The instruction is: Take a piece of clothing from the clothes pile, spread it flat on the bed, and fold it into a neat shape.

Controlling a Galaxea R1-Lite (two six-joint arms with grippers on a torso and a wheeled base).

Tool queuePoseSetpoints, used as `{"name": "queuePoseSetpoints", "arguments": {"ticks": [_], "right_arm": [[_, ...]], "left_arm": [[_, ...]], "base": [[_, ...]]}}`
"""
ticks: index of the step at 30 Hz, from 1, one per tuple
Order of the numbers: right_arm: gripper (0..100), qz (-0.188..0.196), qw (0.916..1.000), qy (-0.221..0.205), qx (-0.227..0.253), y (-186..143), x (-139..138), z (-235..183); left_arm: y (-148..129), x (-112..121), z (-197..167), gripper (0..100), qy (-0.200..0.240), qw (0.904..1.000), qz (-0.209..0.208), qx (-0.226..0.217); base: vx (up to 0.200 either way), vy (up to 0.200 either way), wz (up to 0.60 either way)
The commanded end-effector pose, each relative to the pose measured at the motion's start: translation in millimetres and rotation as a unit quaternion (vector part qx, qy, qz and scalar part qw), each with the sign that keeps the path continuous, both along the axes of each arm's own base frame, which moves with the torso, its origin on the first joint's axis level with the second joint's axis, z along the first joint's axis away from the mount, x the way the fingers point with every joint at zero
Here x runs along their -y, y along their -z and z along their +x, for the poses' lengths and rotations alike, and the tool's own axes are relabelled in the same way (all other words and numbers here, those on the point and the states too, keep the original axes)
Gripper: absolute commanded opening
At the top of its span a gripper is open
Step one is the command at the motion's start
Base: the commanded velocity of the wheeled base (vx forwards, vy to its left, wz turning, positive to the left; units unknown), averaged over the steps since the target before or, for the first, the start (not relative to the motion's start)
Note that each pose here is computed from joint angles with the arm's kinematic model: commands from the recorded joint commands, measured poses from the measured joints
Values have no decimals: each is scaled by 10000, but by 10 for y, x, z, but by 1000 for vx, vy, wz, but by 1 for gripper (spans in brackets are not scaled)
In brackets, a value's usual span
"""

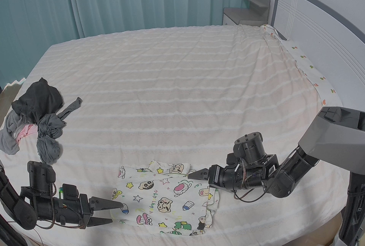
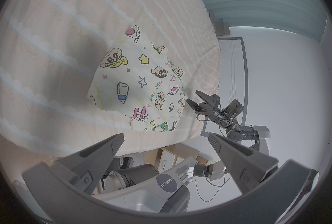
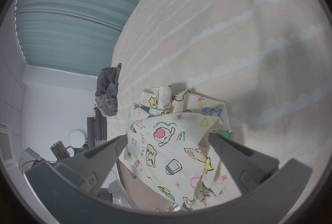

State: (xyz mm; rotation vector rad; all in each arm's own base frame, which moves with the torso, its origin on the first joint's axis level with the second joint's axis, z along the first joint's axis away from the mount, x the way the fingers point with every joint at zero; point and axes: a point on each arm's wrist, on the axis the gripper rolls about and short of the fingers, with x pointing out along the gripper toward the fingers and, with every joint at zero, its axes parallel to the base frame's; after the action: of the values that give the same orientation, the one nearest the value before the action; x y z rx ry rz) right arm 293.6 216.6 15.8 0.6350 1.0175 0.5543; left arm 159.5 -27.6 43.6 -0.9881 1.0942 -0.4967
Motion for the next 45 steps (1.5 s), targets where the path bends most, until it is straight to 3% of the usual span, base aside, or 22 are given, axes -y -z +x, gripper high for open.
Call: {"name": "queuePoseSetpoints", "arguments": {"ticks": [1,22,28,34,41,45], "right_arm": [[0,-52,10000,3,-74,17,-23,30],[0,-483,9984,188,-236,-24,250,-223],[0,-898,9954,320,-36,56,276,-177],[0,-971,9948,298,27,60,300,-166],[0,-757,9954,486,339,-75,290,58],[0,-872,9949,479,177,-63,254,137]], "left_arm": [[22,-1,-27,100,2,10000,5,-83],[24,-16,-24,100,-40,10000,9,-85],[24,-16,-24,100,-40,10000,9,-85],[22,-15,-20,100,-40,10000,8,-77],[22,-15,-20,100,-40,10000,8,-77],[22,-15,-20,100,-40,10000,8,-77]], "base": [[0,0,0],[0,0,0],[0,0,0],[0,0,0],[0,0,0],[0,0,0]]}}
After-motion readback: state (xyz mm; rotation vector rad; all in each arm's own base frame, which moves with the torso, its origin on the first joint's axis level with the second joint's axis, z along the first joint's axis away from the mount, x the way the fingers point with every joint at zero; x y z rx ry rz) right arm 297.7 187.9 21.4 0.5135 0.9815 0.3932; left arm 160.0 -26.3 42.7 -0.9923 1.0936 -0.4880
